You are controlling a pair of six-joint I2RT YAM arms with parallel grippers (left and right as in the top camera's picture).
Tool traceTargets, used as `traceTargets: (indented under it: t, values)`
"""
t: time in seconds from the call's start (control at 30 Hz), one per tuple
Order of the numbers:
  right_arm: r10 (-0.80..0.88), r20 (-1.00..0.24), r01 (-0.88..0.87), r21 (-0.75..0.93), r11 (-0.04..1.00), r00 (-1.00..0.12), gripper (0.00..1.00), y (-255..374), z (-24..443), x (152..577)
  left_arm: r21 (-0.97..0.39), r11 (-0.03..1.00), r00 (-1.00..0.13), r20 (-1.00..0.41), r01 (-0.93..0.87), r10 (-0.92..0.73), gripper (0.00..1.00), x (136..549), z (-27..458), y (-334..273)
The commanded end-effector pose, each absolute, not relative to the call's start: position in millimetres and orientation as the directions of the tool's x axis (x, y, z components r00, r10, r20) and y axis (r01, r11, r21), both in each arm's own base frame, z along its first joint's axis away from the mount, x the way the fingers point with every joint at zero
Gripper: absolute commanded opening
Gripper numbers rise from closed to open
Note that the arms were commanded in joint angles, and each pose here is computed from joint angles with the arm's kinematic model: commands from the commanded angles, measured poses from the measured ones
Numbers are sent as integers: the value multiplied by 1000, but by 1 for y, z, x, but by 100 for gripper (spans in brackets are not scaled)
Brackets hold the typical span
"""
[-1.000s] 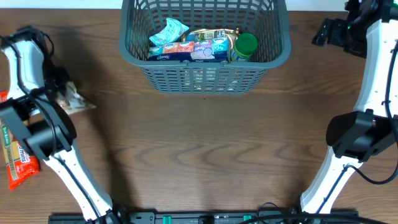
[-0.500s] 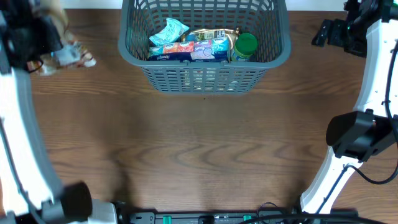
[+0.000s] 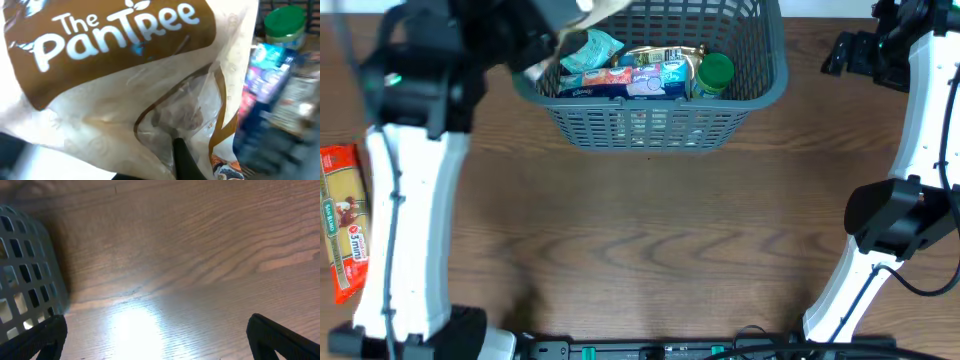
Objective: Pack container
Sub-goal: 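Carry the Pantree pouch into the basket and open the left gripper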
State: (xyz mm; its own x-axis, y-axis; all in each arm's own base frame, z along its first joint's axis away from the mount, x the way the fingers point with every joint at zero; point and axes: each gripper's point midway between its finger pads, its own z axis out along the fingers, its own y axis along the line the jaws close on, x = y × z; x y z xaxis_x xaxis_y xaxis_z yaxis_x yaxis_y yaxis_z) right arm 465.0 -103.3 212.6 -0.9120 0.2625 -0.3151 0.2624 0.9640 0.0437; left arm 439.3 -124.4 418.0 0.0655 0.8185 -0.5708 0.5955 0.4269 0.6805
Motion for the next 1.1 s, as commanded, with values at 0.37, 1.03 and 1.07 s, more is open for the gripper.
traceTargets:
  t: [0.37,1.03,1.07]
  values:
    - [251,-296,249,43,967,-922,99,-101,210,461,603,191,130,-447,774,885,6,525,256,-192]
    - [251,-281,249,42,967,-926,99,-100,209,458,432,360,-85,-536,827,840,98,523,222,-192]
    - [251,-279,249,42,967,-927,99,-100,209,458,434,388,-96,-557,813,825,98,521,236,-191]
